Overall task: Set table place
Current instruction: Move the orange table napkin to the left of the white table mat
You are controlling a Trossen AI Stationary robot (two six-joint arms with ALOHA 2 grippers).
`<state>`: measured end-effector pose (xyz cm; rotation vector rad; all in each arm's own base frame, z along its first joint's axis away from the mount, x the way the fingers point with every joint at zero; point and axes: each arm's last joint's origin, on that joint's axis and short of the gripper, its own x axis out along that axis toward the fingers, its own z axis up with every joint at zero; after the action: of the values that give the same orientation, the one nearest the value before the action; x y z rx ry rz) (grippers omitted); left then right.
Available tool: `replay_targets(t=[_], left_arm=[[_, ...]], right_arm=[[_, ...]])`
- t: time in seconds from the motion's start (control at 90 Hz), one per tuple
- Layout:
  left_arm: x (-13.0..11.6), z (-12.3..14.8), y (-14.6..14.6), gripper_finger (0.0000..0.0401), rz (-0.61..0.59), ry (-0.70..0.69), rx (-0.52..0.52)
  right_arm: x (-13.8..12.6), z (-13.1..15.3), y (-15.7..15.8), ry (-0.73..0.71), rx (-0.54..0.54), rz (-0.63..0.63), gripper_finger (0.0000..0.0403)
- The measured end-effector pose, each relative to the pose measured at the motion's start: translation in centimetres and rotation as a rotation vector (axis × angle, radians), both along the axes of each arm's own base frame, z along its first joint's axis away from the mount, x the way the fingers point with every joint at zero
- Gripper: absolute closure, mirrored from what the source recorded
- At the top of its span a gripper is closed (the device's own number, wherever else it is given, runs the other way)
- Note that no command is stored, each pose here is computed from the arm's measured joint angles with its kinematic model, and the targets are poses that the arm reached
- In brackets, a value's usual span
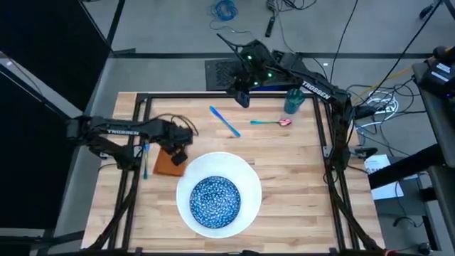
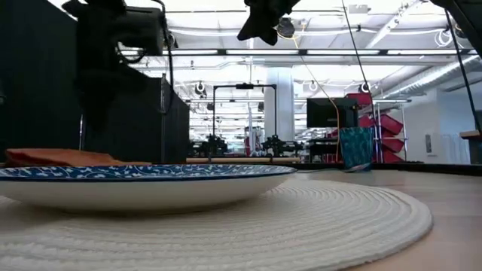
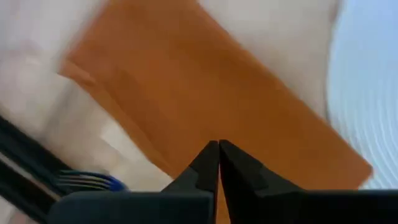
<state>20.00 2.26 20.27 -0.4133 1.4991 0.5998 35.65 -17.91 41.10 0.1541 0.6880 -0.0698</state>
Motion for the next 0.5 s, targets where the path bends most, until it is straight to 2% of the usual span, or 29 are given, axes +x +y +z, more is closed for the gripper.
replay_targets(t=[0.222,0.344,0.5], left_arm=[[-1.1,-3.1,-1.4,0.0401,0.029,0.021,-0.008],[-1.2,-4.7,-1.3,0.0401,0.038,-0.033,-0.009],[-1.5,-5.6,-1.6,0.0401,0.056,-0.042,-0.057]], right_arm=[[0.1,0.0,0.2,0.000,0.003,0.014,0.0403],[0.3,0.0,0.8,0.001,0.003,0.029,0.0403],[0.7,-0.1,1.6,0.006,0.007,0.052,0.0403]])
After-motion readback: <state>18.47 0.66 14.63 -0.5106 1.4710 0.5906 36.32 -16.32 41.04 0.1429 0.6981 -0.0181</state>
